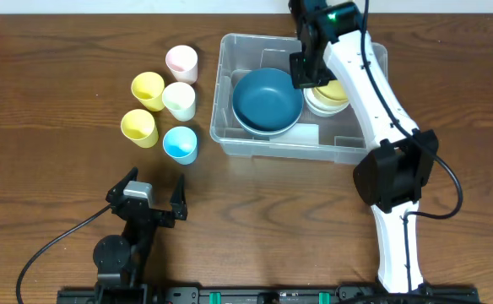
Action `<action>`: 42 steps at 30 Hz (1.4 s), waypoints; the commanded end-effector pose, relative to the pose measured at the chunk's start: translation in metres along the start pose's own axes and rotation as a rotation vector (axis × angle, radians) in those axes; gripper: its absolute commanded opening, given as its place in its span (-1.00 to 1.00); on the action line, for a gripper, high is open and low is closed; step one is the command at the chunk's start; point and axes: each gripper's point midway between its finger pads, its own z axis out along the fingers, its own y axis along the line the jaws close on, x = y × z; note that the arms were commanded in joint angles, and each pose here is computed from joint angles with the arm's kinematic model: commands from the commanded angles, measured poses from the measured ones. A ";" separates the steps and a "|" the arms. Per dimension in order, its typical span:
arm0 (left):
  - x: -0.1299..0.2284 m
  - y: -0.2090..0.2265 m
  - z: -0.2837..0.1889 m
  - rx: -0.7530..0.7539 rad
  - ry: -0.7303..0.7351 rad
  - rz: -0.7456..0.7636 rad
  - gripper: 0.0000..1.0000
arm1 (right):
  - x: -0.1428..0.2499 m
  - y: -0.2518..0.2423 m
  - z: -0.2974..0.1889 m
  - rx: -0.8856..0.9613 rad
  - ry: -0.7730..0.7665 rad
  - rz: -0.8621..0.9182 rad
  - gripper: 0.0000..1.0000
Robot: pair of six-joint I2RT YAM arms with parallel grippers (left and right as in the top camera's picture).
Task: Pack container
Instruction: 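Carry the yellow bowl left and lower it onto the white bowls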
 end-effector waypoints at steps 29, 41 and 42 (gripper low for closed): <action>0.016 0.003 0.002 -0.008 0.039 -0.002 0.96 | -0.003 -0.016 0.016 0.029 0.001 0.040 -0.97; 0.016 0.003 0.002 -0.008 0.039 -0.002 0.96 | 0.005 -0.027 0.018 0.039 0.041 0.056 -0.98; 0.016 0.003 0.002 -0.008 0.039 -0.002 0.96 | 0.006 -0.028 0.018 0.041 0.048 0.055 -0.98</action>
